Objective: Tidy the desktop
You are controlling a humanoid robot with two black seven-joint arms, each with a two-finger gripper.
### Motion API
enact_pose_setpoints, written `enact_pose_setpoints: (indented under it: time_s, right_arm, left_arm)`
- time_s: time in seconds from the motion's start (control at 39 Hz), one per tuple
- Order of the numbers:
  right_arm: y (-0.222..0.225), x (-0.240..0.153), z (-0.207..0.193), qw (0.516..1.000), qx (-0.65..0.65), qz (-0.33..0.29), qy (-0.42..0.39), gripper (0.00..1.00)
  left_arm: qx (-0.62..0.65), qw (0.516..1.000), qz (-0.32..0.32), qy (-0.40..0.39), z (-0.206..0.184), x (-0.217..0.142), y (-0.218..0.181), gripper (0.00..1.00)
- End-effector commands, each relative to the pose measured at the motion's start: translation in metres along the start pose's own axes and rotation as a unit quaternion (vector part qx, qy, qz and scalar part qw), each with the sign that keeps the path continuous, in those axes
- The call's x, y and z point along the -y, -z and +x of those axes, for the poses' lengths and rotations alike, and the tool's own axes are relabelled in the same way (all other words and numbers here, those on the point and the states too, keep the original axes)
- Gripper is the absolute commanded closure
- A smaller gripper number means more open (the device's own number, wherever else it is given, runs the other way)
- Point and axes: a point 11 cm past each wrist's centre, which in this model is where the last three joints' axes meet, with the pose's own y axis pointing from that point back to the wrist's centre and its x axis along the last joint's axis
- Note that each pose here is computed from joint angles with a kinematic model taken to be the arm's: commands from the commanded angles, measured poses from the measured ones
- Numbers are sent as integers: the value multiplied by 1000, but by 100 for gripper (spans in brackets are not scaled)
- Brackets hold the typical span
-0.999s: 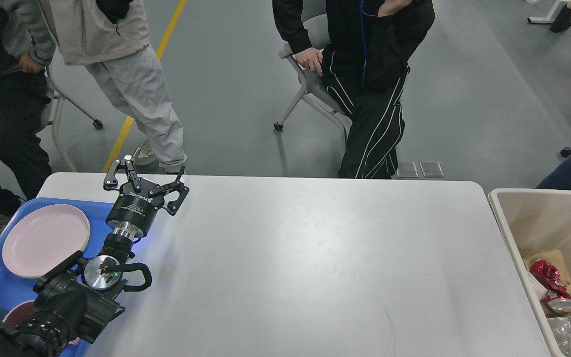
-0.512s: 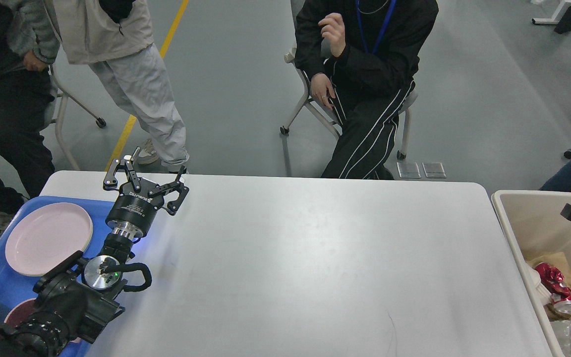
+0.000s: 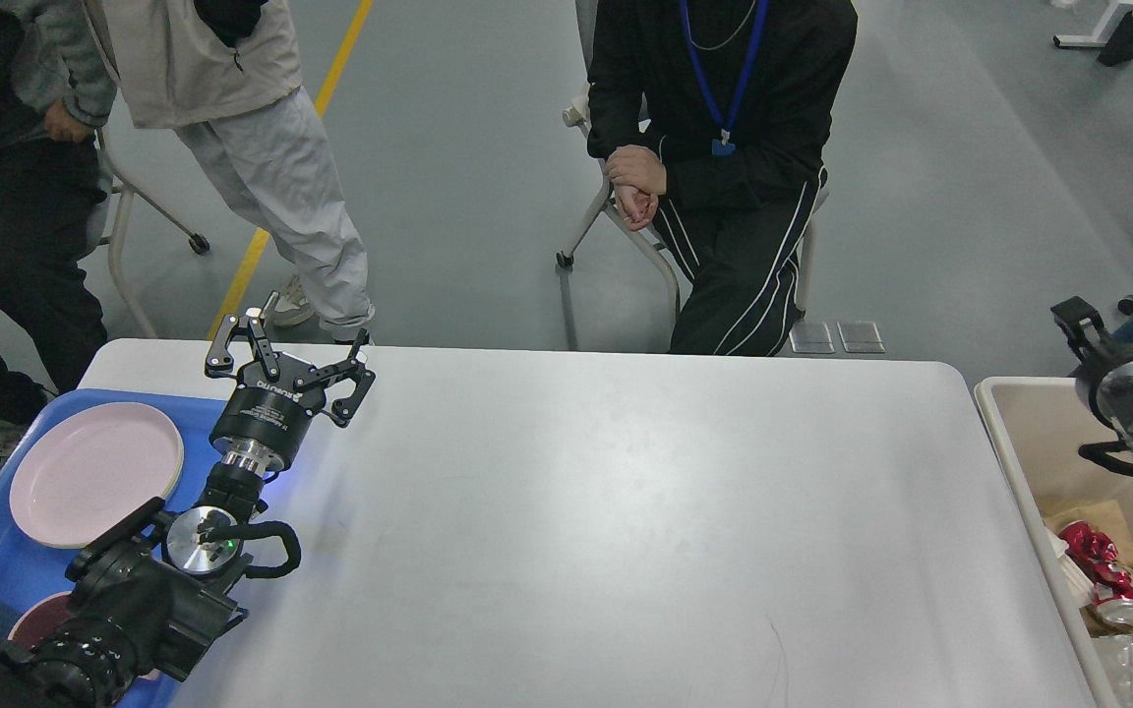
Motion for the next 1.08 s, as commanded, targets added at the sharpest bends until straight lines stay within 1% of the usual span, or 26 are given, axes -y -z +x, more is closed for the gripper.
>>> enact_pose_setpoints:
  time_s: [0.0,0.15,0.18,0.2,0.31,0.33,0.41,0.44,0.46,0.49,0.56,0.61,0.69,0.72,0.82,0.9,1.05]
  right_arm:
    - [40,-1,-30,977,204,55,32,0]
    - [71,-6,-34,934,328,137,31,0]
    - [81,-8,-39,916,365,166,29,0]
    - [84,-9,-39,905,386,179,24,0]
    - [80,-11,-31,855,475,206,-3,0]
    - [70,-11,-29,823,526,215,-18,0]
    - [49,-13,-36,794,559,237,-36,0]
    - [47,-15,-42,788,562,251,-27,0]
    - [46,-20,-59,774,569,278,20,0]
    - [42,-23,-69,765,574,288,48,0]
    - [28,-31,-98,738,594,295,121,0]
    - [21,-34,-106,725,604,298,145,0]
    - [16,-36,-119,725,607,289,152,0]
    - [18,-37,-133,726,609,277,155,0]
    - [18,-37,-149,739,604,260,149,0]
    - [27,-42,-166,731,611,255,163,0]
    - [25,-42,-166,731,612,254,163,0]
  left_arm:
    - [0,1000,0,1,0,0,0,1]
    - [0,1000,0,0,0,0,0,1]
    - [0,1000,0,0,0,0,0,1]
    - [0,1000,0,0,0,0,0,1]
    - [0,1000,0,0,0,0,0,1]
    - [0,1000,0,1,0,0,0,1]
    - [0,1000,0,0,0,0,0,1]
    - [0,1000,0,0,0,0,0,1]
    - [0,1000,0,0,0,0,0,1]
    - [0,1000,0,0,0,0,0,1]
    - [1,1000,1,0,0,0,0,1]
    - [0,1000,0,0,0,0,0,1]
    - [0,1000,0,0,0,0,0,1]
    - [0,1000,0,0,0,0,0,1]
    - [0,1000,0,0,0,0,0,1]
    - [0,1000,0,0,0,0,0,1]
    - [0,1000,0,0,0,0,0,1]
